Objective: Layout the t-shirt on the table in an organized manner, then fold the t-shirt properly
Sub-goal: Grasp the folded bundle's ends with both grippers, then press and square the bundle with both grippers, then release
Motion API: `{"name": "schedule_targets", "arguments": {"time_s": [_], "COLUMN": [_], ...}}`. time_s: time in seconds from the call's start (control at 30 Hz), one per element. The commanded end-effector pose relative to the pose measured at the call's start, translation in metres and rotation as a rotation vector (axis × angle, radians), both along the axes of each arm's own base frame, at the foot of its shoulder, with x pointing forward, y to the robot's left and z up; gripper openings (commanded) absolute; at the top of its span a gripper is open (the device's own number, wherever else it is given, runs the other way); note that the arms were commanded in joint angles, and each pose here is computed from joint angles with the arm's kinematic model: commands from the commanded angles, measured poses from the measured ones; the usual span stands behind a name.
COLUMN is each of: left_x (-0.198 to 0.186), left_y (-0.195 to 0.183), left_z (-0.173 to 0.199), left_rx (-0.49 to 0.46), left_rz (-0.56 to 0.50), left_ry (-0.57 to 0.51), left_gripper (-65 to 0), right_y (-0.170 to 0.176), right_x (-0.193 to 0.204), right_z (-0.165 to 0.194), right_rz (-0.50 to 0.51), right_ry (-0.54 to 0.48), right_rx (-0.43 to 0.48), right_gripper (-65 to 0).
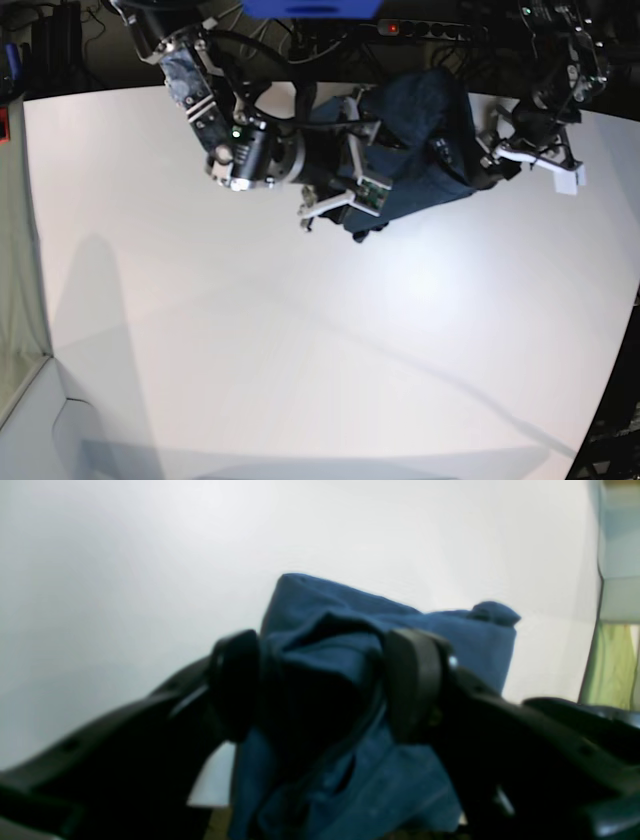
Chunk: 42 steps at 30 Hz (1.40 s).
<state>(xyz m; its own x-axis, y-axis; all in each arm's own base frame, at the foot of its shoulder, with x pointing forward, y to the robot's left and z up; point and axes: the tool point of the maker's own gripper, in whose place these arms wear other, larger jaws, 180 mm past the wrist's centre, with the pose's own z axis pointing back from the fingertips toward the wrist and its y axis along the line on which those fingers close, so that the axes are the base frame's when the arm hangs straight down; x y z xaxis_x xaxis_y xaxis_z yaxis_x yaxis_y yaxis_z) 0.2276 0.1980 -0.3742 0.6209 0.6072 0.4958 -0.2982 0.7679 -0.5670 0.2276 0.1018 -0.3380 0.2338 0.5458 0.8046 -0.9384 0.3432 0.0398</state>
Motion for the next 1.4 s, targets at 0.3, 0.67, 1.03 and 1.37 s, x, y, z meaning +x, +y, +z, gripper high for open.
{"name": "schedule_targets", "arguments": {"time_s": [0.3, 0.67, 1.03, 1.37], "left_x": [0.009, 0.024, 0.041, 0.067], "left_y": [-0.013, -0.02, -0.02, 0.013], "left_z": [-0.008, 0.004, 0.045, 0.062], "left_rx": [-0.036, -0.045, -0.035, -0.059], "left_rz": [-0.026, -0.04, -0.041, 0.05], "left_ry": [0.004, -0.044, -0.165, -0.237], "left_gripper": [-27.9, -61.9, -64.8, -64.8], "right_y": [0.006, 0.006, -0.001, -0.005], "right_x": [0.005, 0.005, 0.009, 0.011], "right_z": [0.014, 0.014, 0.013, 0.012], "right_rz": [0.007, 0.007, 0.008, 0.006], "right_ry": [-0.029, -0.029, -0.042, -0.049], "right_rx": [0.046, 0.046, 0.026, 0.018], "right_gripper": [-25.9, -25.9, -25.9, -25.9]}}
